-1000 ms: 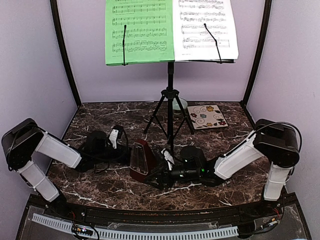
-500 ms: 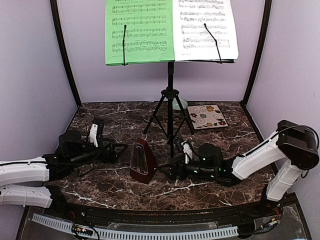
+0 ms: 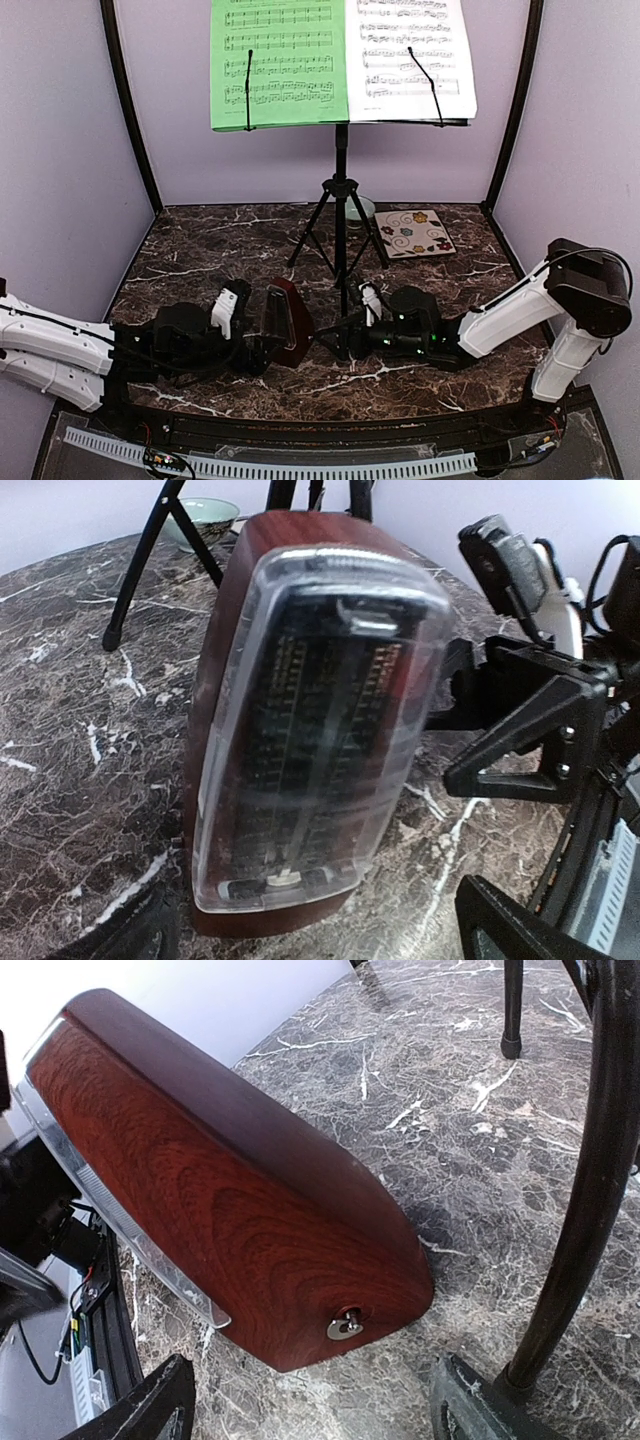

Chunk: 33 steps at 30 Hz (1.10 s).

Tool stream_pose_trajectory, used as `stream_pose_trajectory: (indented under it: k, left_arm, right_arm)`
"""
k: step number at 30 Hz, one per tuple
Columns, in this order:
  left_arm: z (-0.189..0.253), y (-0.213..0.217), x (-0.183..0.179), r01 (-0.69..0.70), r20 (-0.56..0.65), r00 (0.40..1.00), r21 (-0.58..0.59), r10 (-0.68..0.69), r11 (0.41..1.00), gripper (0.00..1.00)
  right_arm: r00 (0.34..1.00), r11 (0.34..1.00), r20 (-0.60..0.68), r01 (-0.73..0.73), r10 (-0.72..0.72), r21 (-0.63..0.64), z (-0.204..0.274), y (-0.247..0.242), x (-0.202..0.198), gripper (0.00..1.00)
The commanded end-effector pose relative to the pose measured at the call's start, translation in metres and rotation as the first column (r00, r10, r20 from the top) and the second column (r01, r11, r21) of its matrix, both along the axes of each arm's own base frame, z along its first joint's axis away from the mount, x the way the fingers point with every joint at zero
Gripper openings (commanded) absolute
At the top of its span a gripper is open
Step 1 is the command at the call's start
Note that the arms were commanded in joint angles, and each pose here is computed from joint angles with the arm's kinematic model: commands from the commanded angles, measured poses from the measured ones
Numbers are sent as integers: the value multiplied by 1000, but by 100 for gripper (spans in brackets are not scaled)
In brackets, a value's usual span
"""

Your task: Set up the instrument practice props

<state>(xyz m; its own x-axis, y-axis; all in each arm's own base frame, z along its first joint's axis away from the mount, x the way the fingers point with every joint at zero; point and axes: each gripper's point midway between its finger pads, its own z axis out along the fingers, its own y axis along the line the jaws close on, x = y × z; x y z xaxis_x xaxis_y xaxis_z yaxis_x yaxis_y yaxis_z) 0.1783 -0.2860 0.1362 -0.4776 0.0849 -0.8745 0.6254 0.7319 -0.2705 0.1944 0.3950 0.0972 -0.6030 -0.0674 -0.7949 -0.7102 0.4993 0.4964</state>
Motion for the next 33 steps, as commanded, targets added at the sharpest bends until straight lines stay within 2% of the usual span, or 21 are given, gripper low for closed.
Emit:
stream_pose_trajectory:
  k: [1,7,15,20,26,30,33]
  left_arm:
    - [14,-11,25,-150,52,987,-27,151,988,99]
    - [8,-25,45,-252,113,963,40,246,967,99]
    - [-4,-41,58,-276,176,950,84,259,957,97]
    - [-2,-42,66,-306,231,937,174,264,936,81]
    - [20,-30,71,-359,305,911,256,278,897,49]
    - [44,-24,70,-409,371,884,321,284,854,43]
    - [59,-20,69,-457,419,862,396,286,797,39]
  right_arm:
    - [1000,1000,13,5,-6,25,10,5,5,81]
    - [999,999,13,31,-31,27,8,0,6,82]
    - [999,999,22,41,-42,27,9,-5,7,82]
    - [999,999,29,39,-40,21,8,-6,6,82]
    - [996,997,56,64,-66,38,10,-5,11,82]
    - [988,994,122,93,-99,53,20,-1,17,81]
    - [972,992,200,115,-122,47,26,6,21,80]
